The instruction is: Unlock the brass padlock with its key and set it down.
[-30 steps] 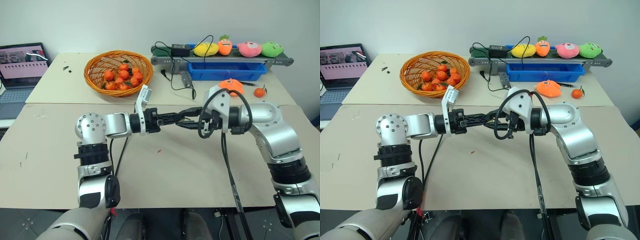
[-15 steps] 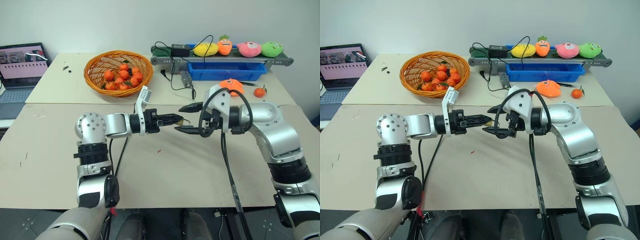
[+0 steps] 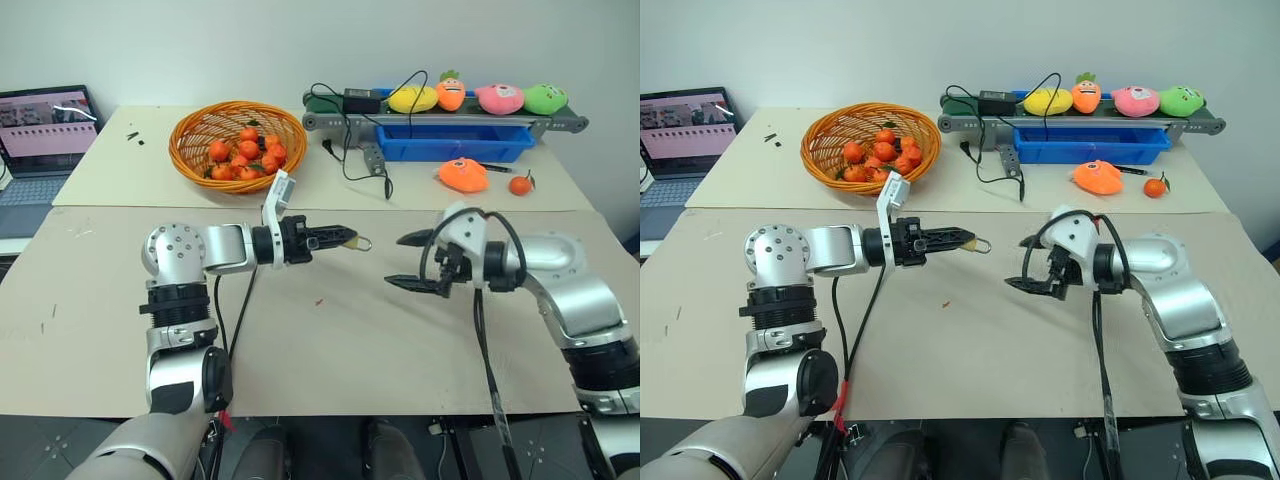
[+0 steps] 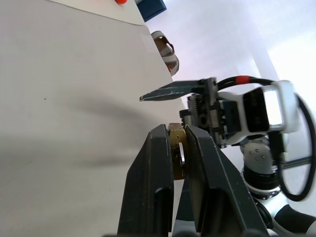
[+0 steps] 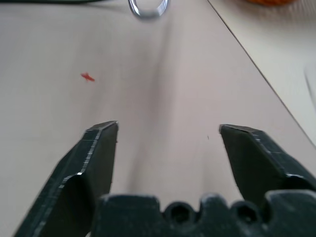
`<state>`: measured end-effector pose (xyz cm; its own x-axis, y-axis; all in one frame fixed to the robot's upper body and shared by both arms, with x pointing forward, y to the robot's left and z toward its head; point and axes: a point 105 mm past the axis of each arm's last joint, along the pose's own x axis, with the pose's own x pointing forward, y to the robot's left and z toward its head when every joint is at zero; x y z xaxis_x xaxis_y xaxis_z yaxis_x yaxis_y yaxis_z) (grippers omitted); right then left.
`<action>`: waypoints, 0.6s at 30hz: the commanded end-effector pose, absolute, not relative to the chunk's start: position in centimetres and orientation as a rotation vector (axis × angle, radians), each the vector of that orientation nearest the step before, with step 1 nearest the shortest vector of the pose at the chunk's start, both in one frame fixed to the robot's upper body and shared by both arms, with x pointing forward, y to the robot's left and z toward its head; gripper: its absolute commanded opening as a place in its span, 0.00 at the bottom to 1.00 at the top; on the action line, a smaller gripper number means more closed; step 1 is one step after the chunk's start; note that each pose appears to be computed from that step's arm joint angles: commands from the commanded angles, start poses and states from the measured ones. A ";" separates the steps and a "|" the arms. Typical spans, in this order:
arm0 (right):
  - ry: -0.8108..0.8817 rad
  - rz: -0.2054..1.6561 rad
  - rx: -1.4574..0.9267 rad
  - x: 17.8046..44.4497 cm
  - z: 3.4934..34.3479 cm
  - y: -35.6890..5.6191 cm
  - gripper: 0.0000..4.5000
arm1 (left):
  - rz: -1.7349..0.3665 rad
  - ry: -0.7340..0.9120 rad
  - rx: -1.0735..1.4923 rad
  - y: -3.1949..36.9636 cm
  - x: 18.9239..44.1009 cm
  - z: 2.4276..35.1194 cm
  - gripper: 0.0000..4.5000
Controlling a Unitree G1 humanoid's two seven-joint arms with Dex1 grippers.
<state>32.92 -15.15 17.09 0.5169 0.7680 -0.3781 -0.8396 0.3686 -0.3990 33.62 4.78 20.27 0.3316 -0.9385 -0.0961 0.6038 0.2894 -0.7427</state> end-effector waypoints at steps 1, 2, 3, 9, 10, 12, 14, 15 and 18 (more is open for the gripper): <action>0.041 1.000 -0.590 33.5 18.3 -15.0 0.53 | -1.147 0.534 -0.667 4.4 33.7 22.0 0.00; 0.038 1.000 -0.589 33.6 18.2 -14.9 0.44 | -1.147 0.532 -0.671 4.3 33.8 22.1 0.00; 0.036 1.000 -0.590 33.6 18.1 -14.8 0.38 | -1.147 0.531 -0.673 4.3 33.8 22.2 0.00; -0.025 1.007 -0.571 33.5 19.6 -13.5 0.01 | -1.157 0.544 -0.675 3.8 33.6 22.1 0.00; -0.034 1.008 -0.570 33.4 19.9 -13.2 0.01 | -1.158 0.543 -0.676 3.7 33.7 22.1 0.00; -0.043 1.010 -0.570 33.2 20.2 -12.9 0.01 | -1.160 0.543 -0.678 3.6 33.7 22.2 0.00; -0.055 1.010 -0.567 33.0 20.7 -12.6 0.01 | -1.163 0.546 -0.680 3.4 33.8 22.2 0.00; -0.063 1.010 -0.564 32.9 21.0 -12.5 0.01 | -1.163 0.547 -0.681 3.4 33.8 22.2 0.00; -0.076 1.008 -0.558 32.7 21.7 -12.2 0.01 | -1.164 0.550 -0.684 3.3 33.9 22.2 0.00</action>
<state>32.98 -12.37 19.15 0.5319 0.8055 -0.2612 -0.8107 0.3952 -0.4320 33.85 3.72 20.70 0.3136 -0.9461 -0.0807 0.5956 0.2622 -0.7593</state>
